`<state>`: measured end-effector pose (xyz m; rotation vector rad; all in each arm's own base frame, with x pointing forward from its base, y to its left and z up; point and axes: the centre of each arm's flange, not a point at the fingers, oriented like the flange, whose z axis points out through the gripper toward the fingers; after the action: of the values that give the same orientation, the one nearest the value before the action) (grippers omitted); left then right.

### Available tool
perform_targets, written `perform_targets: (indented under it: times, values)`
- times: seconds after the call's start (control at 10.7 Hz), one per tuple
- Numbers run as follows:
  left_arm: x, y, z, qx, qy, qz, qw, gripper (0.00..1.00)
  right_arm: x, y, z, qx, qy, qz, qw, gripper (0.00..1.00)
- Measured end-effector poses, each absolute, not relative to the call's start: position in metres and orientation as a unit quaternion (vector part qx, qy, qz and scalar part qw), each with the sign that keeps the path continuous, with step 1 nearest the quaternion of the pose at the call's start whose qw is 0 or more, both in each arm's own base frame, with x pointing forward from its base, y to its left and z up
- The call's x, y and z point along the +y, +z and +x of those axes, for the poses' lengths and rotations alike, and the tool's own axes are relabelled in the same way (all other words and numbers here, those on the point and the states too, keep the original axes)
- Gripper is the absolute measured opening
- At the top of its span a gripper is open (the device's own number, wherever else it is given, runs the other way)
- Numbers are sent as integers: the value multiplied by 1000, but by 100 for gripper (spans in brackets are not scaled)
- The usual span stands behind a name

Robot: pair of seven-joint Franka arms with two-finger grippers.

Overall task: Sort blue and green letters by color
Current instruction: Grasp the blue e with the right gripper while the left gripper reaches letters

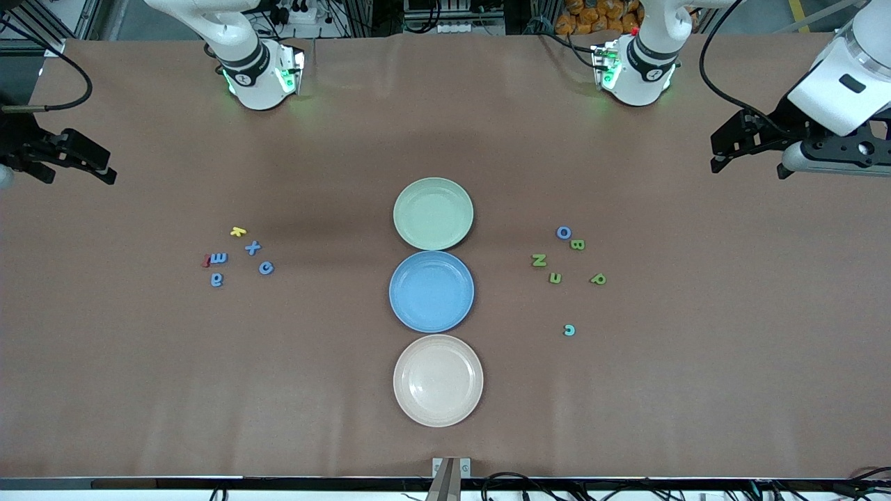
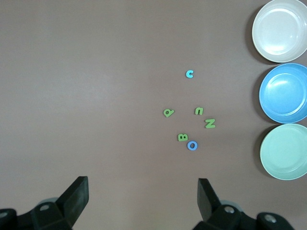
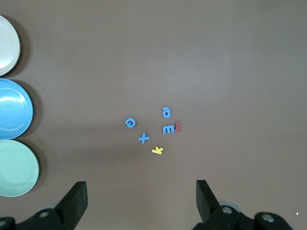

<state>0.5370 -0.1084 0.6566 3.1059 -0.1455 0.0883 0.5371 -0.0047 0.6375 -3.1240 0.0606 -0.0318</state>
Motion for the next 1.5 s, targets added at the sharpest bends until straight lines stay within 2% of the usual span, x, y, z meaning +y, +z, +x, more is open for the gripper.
perform_targets:
  times: [0.47,0.66,0.84,1.22,1.4,1.5]
  values:
    - [-108,657,537,-47,28,998,15,100,-3,636,537,12,-8,-1000,9,100]
    - [-108,657,537,-47,28,998,15,100,-3,615,541,12,2,-1000,9,100]
    - [-110,650,540,-39,21,999,24,100,6,556,550,5,17,-1000,9,100]
    - [-152,581,573,67,-25,997,39,100,50,417,559,-32,36,-999,9,100]
    - [-156,553,585,105,-40,993,36,100,67,363,559,-45,34,-998,12,96]
    - [-157,537,592,113,-49,992,34,100,71,340,560,-49,33,-998,14,90]
